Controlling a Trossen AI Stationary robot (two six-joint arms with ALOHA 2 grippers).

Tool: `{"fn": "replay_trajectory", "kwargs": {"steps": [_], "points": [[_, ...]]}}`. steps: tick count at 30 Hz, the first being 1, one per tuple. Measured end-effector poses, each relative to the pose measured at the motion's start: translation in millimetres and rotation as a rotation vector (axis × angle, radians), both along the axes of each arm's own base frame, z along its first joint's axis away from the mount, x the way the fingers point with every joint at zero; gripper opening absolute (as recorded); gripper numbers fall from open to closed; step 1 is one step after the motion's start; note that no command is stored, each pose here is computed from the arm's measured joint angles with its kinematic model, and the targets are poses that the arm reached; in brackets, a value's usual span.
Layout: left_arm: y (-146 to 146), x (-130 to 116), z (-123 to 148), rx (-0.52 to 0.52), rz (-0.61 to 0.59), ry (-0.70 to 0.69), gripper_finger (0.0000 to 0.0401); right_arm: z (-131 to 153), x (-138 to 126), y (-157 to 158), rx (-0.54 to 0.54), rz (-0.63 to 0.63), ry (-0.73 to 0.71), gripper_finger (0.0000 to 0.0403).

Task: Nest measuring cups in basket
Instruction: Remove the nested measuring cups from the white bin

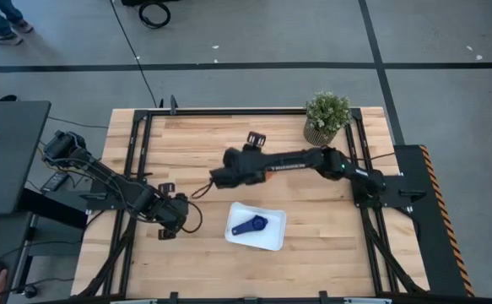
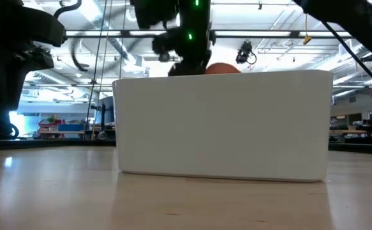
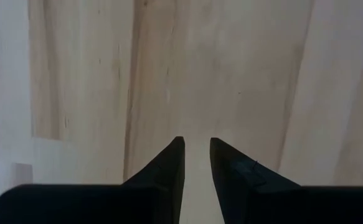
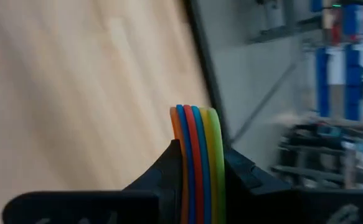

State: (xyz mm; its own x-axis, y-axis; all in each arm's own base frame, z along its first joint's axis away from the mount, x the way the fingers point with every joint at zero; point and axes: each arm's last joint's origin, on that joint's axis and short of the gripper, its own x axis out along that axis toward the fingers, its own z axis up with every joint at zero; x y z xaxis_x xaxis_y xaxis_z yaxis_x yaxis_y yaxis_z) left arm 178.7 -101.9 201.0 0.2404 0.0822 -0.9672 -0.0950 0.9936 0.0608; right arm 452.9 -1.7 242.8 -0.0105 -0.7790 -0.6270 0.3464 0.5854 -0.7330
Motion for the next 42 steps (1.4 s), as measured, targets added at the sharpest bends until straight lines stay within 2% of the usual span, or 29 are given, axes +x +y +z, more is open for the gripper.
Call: {"fn": "replay_trajectory", "kwargs": {"steps": [6, 14, 24, 33, 39, 42], "points": [[1, -2, 0, 0.007, 0.031, 0.020, 0.0084, -32, 1, -28, -0.031, -0.034, 0.054, 0.0068], [3, -5, -1, 0.018, 0.058, 0.045, 0.0084, -70, 0, -38, 0.013, -0.024, 0.081, 0.0068], [3, -5, -1, 0.021, 0.059, 0.050, 0.0084, -92, 2, -36, 0.075, -0.014, 0.020, 0.0068], [3, -5, -1, 0.022, 0.053, 0.050, 0.0084, -93, 5, -31, 0.106, 0.000, 0.001, 0.0068], [3, -5, -1, 0.023, 0.051, 0.050, 0.0084, -95, 6, -30, 0.150, -0.004, -0.025, 0.0128], [3, -5, -1, 0.023, 0.051, 0.050, 0.0084, -97, 9, -29, 0.201, 0.009, -0.040, 0.0140]]}}
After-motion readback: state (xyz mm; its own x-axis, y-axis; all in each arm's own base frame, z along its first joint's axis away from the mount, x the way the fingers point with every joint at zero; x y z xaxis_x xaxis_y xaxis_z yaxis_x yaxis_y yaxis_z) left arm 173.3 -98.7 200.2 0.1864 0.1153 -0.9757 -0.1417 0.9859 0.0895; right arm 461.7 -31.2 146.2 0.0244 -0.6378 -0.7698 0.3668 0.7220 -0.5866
